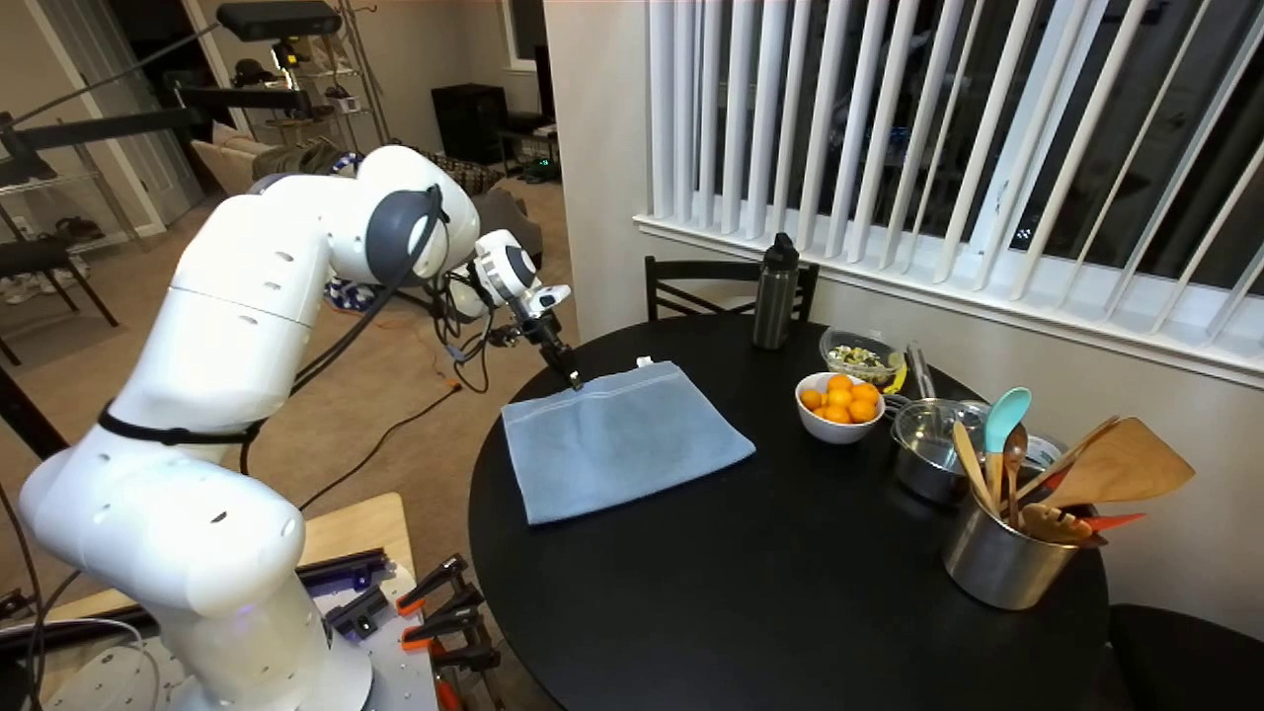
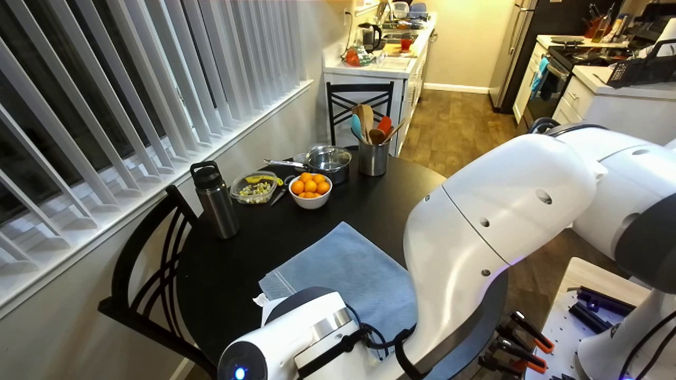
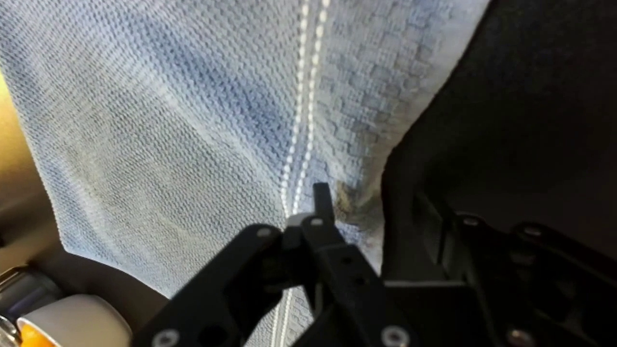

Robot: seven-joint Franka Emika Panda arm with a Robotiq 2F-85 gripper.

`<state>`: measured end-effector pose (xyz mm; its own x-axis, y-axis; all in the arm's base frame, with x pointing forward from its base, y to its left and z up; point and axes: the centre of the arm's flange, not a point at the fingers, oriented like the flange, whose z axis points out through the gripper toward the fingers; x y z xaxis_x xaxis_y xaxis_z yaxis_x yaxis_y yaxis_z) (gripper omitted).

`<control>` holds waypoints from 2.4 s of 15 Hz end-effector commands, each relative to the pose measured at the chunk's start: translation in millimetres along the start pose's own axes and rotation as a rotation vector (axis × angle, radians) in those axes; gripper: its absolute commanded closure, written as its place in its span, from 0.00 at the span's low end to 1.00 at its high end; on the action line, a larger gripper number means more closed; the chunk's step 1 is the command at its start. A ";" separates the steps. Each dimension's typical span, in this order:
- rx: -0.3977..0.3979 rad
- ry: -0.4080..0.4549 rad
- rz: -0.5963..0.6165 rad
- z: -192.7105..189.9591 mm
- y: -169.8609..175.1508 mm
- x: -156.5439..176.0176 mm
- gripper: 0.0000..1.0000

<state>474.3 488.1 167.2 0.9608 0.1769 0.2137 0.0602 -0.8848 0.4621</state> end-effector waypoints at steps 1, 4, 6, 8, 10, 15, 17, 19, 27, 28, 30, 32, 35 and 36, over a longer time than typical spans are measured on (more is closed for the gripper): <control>0.063 0.013 -0.028 -14.6 4.1 -3.3 0.22; 0.078 0.020 -0.026 -15.2 0.8 -1.2 0.03; 0.047 0.008 -0.011 -6.7 -0.2 1.1 0.00; 0.009 0.021 0.011 0.0 1.4 5.9 0.00; -0.009 0.026 0.030 6.1 4.1 13.2 0.00; -0.068 0.035 0.097 16.6 12.5 25.4 0.00; -0.089 0.030 0.105 20.3 13.0 26.8 0.00; -0.113 0.026 0.114 24.2 10.7 27.1 0.00; -0.167 0.020 0.137 25.5 4.8 23.5 0.00; -0.141 0.011 0.120 23.7 3.8 23.0 0.00; -0.121 0.013 0.117 23.8 2.8 21.8 0.00; -0.104 0.012 0.126 25.4 4.9 21.5 0.00; -0.124 0.006 0.136 29.9 8.5 20.6 0.00; -0.129 0.003 0.140 32.1 9.6 19.9 0.00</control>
<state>505.7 477.9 153.7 0.9527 0.0885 0.2908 -0.0895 -0.8325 0.5468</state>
